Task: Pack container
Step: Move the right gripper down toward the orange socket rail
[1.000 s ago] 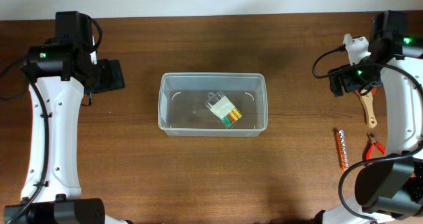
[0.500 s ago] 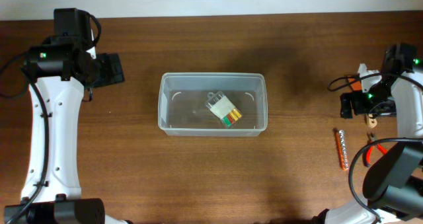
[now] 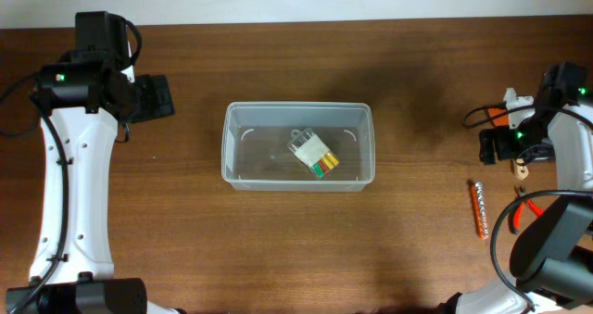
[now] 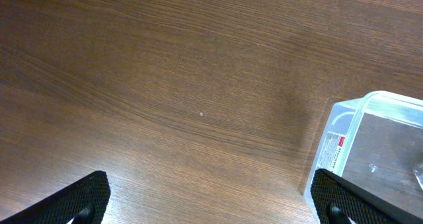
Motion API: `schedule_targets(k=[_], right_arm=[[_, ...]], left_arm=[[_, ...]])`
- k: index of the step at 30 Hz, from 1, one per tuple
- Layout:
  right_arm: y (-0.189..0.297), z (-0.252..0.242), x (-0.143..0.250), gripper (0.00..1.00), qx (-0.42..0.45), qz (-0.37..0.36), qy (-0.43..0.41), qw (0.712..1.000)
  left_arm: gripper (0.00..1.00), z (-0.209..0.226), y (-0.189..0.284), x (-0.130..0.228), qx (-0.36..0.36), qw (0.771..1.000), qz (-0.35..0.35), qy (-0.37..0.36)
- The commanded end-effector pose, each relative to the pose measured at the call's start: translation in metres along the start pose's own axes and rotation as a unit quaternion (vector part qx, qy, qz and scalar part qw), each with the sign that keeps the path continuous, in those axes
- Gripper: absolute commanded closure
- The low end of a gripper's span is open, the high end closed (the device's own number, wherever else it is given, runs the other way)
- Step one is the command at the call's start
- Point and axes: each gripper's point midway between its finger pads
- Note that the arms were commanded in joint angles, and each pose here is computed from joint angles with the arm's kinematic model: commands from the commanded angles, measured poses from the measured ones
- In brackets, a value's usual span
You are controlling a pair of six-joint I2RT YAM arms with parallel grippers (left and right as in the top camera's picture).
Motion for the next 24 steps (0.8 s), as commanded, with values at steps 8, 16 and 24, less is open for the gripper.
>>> schedule_targets(k=[8, 16, 24], right_arm=[[-0.043, 0.009, 0.017, 0.01, -0.041, 0.044, -0.004, 0.998], [-0.044, 0.004, 0.011, 0.01, -0.03, 0.031, 0.045, 0.998], [-0.043, 0.009, 0.022, 0.01, -0.043, 0.053, 0.044, 0.997]], left_arm=[[0.01, 0.004, 0.007, -0.005, -0.005, 1.0, -0.013, 0.002], [0.01, 0.004, 0.007, -0.005, -0.005, 1.0, -0.013, 0.002], [0.01, 0.004, 0.007, -0.005, -0.005, 1.0, -0.013, 0.002]])
Point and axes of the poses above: each gripper's point midway between its finger pads, its own y axis back along the fingers, its own z axis along the line the jaws close on, x = y × z, and after that the axes turned 1 degree about y, right-handed
